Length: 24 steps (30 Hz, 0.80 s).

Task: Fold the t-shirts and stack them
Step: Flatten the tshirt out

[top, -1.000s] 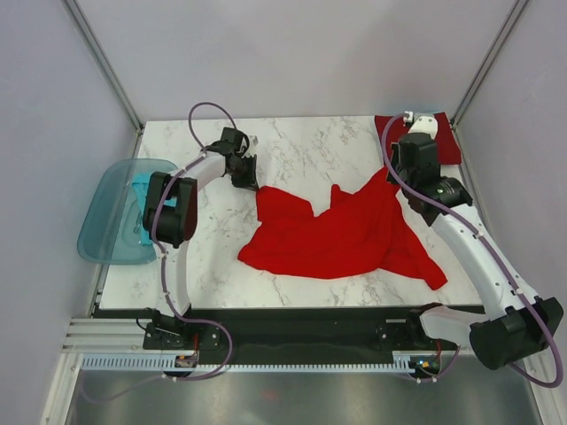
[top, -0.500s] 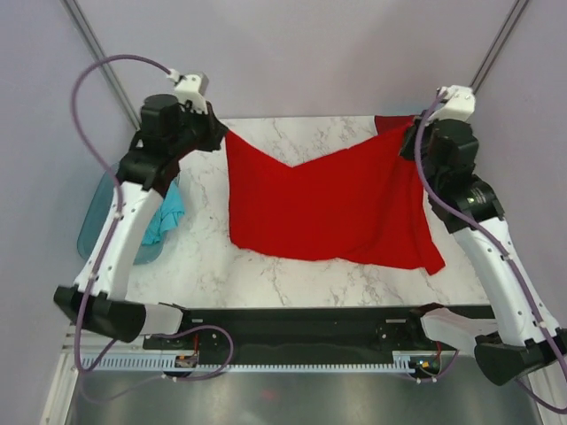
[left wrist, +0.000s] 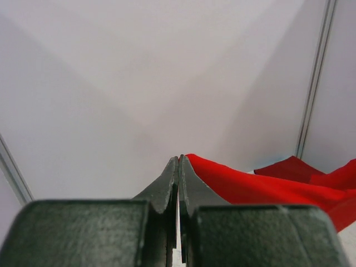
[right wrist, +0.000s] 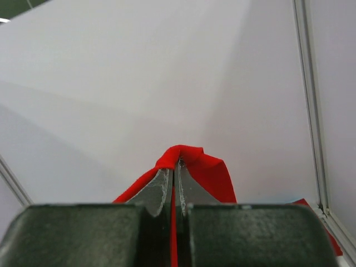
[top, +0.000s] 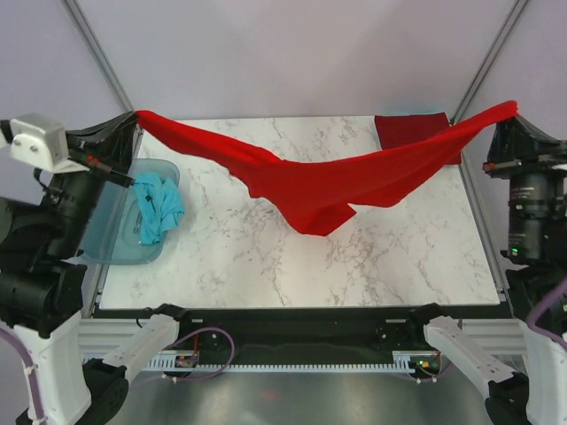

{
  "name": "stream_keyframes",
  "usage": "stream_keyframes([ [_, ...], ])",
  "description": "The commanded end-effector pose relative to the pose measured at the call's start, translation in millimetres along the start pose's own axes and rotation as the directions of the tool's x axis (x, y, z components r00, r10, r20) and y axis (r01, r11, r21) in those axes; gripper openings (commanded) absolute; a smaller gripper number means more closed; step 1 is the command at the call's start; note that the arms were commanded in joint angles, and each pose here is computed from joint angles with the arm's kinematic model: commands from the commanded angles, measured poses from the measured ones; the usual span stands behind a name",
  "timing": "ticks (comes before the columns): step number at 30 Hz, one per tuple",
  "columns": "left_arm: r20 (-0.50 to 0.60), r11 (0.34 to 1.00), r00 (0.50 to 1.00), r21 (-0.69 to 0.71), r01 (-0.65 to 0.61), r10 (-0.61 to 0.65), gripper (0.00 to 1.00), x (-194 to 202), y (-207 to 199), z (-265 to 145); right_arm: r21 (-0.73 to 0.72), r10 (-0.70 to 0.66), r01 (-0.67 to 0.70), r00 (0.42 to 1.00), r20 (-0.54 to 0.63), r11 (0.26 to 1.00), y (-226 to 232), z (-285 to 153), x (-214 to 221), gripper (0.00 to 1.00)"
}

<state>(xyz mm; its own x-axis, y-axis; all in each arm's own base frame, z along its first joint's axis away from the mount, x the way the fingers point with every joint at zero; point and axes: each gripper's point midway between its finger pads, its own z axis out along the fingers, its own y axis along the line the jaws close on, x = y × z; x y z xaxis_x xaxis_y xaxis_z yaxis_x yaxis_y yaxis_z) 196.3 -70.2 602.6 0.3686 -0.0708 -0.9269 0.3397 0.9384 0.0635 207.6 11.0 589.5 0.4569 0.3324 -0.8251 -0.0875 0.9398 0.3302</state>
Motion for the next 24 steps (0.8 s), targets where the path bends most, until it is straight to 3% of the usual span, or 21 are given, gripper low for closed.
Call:
stream_keyframes([
  [1,0.095,0.997,0.992,-0.012,-0.082,0.083,0.02,-34,3,-19,-0.034,0.020,-0.019,0.999,0.032,0.999,6,-16,-36,0.00],
  [8,0.213,0.994,0.971,-0.037,-0.102,0.107,0.02,-69,5,-24,-0.037,0.016,-0.014,0.999,0.036,0.999,10,-17,-57,0.00],
  [18,0.047,0.972,0.972,-0.055,-0.228,0.231,0.02,0,27,103,0.035,-0.145,0.150,0.983,-0.117,0.988,19,91,35,0.00],
  [20,-0.008,0.966,0.968,-0.071,-0.249,0.249,0.02,28,38,139,0.035,-0.155,0.161,0.981,-0.120,0.986,22,107,46,0.00],
  [21,0.010,0.963,0.967,-0.095,-0.252,0.254,0.02,19,44,147,0.044,-0.166,0.173,0.977,-0.134,0.984,23,122,62,0.00],
  [22,-0.037,0.961,0.969,-0.123,-0.248,0.246,0.02,44,60,170,0.049,-0.172,0.180,0.976,-0.135,0.982,23,129,66,0.00],
  [24,0.010,0.958,0.971,-0.165,-0.233,0.238,0.02,25,75,182,0.054,-0.178,0.187,0.975,-0.136,0.981,26,148,76,0.00],
])
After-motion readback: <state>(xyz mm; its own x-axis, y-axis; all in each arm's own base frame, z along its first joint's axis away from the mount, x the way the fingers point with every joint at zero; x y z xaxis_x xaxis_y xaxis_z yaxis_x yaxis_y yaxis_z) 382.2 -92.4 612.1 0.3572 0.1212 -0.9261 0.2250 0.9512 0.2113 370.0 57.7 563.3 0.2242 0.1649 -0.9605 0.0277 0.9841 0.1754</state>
